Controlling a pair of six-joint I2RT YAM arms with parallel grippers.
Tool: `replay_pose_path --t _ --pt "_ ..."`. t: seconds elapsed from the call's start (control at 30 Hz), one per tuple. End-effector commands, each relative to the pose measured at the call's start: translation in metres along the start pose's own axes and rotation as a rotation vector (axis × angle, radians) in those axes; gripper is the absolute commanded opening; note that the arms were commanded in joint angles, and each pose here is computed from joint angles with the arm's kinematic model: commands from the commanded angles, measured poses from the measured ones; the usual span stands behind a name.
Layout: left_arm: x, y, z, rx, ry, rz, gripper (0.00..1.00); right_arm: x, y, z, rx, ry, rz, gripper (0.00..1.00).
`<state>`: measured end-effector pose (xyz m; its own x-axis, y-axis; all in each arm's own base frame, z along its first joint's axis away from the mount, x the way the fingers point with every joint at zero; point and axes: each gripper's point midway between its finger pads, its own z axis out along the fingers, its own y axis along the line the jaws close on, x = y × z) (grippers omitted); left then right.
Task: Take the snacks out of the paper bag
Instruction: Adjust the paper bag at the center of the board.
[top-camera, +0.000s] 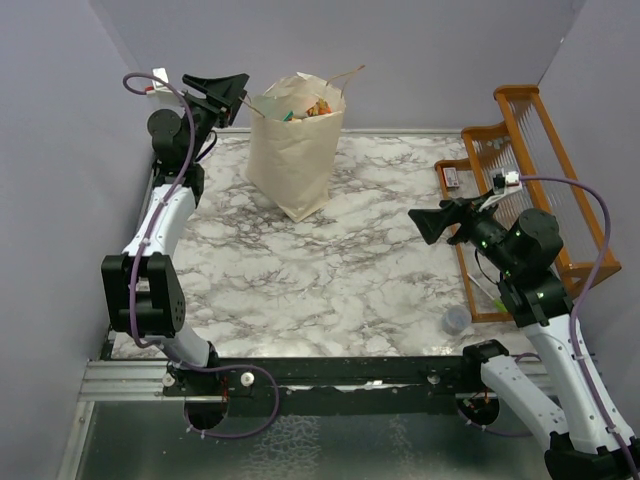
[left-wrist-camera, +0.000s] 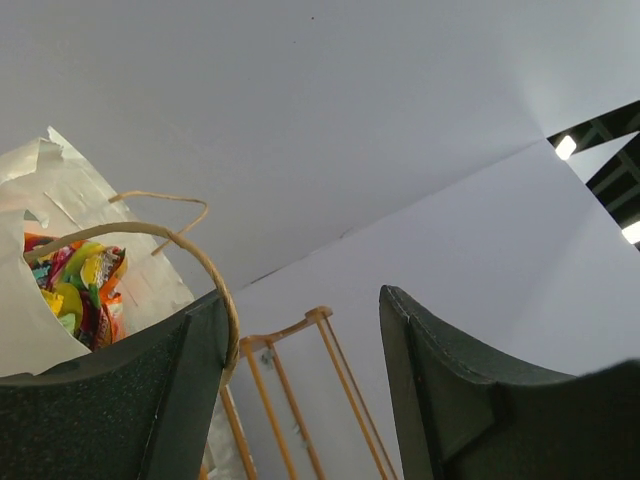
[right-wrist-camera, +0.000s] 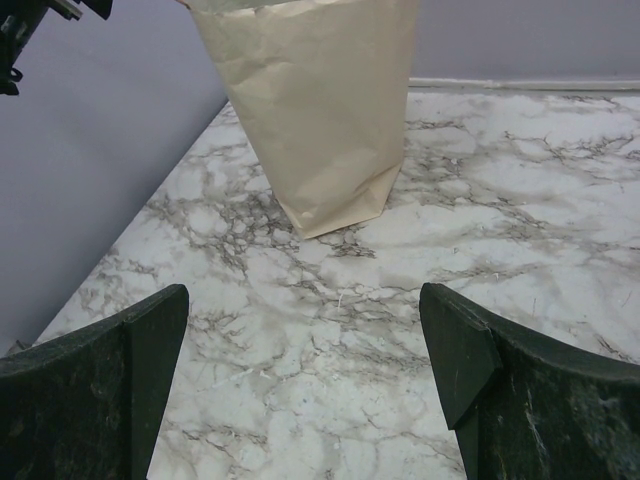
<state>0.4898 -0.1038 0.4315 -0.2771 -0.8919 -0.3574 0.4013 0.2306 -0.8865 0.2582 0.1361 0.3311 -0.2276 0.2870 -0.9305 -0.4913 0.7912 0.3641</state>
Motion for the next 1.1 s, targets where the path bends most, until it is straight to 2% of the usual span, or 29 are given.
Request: replay_pose_path --t 0.0,0.3,0.5,0.8,0.83,0.97,1.07 --pt "0.001 -0.017 0.001 0.105 0.027 -0.051 0.59 -0.006 -0.001 0.000 0.004 -0.021 -0.001 0.99" --pt "0.001 -0.004 0.007 0.119 0.039 -0.130 0.52 -0.006 0.001 0.001 -0.001 -0.020 0.014 0.99" --pt "-0.005 -0.010 0.008 0.140 0.031 -0.118 0.45 -0.009 0.001 -0.001 0.006 -0.025 0.004 0.99" --pt "-0.021 -0.019 0.008 0.147 0.048 -0.082 0.08 -0.016 0.003 -0.002 0.007 -0.033 -0.006 0.99" --pt "-0.025 -0.034 0.001 0.166 0.046 -0.062 0.06 -0.015 0.002 -0.002 0.009 -0.033 -0.008 0.99" --pt "-0.032 -0.047 -0.015 0.162 0.049 -0.004 0.00 -0.011 0.001 0.000 0.006 -0.020 -0.001 0.99" --pt "-0.036 -0.056 -0.027 0.162 0.073 0.026 0.00 -0.006 0.001 0.003 -0.001 -0.001 0.009 0.99"
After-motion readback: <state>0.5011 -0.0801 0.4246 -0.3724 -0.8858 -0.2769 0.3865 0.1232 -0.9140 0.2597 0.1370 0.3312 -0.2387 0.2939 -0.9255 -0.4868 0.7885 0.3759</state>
